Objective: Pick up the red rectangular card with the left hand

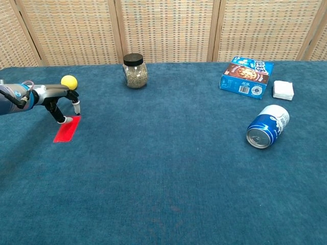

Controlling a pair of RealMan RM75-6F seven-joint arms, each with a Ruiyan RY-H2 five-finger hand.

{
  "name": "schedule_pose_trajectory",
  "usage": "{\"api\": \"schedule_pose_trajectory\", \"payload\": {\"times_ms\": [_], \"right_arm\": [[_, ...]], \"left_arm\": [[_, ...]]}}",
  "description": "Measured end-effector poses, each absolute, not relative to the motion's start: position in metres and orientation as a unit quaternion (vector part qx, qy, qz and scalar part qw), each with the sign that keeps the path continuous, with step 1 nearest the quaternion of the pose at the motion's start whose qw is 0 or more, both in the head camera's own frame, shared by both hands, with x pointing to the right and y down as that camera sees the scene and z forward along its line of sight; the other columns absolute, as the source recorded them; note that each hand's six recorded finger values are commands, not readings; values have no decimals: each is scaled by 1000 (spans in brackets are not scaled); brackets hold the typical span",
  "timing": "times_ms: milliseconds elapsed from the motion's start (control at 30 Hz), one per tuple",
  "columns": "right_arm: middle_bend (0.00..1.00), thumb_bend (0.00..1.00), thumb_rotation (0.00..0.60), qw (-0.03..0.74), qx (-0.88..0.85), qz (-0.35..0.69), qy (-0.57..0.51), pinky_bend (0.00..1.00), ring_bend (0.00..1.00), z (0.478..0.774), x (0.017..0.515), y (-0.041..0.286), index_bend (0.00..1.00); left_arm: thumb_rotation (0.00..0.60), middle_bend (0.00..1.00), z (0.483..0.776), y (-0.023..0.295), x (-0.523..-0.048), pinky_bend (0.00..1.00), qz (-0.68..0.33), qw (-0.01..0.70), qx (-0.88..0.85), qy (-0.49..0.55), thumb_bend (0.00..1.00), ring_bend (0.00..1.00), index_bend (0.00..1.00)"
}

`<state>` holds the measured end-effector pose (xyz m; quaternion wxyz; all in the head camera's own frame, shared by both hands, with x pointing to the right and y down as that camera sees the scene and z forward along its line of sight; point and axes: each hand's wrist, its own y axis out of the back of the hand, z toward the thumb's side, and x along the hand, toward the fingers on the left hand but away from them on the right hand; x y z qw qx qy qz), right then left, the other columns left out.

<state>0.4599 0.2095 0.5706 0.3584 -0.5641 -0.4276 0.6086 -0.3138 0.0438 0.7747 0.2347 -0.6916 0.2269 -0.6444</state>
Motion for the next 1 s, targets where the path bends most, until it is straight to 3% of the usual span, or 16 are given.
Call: {"api": "schedule_pose_trajectory", "payload": {"times_ms": [733, 1000], "right_arm": [[0, 0, 600, 355, -565, 610, -428, 0, 0, 572, 461, 210, 51], [0, 0, 600, 353, -565, 612, -426, 0, 0, 573, 462, 210, 59]], "left_arm": [[600, 0, 760, 55, -308, 0, -630, 224, -712, 213, 440, 0, 394], [600, 0, 745, 36, -309, 0, -612, 237, -711, 252, 433, 0, 389]]}}
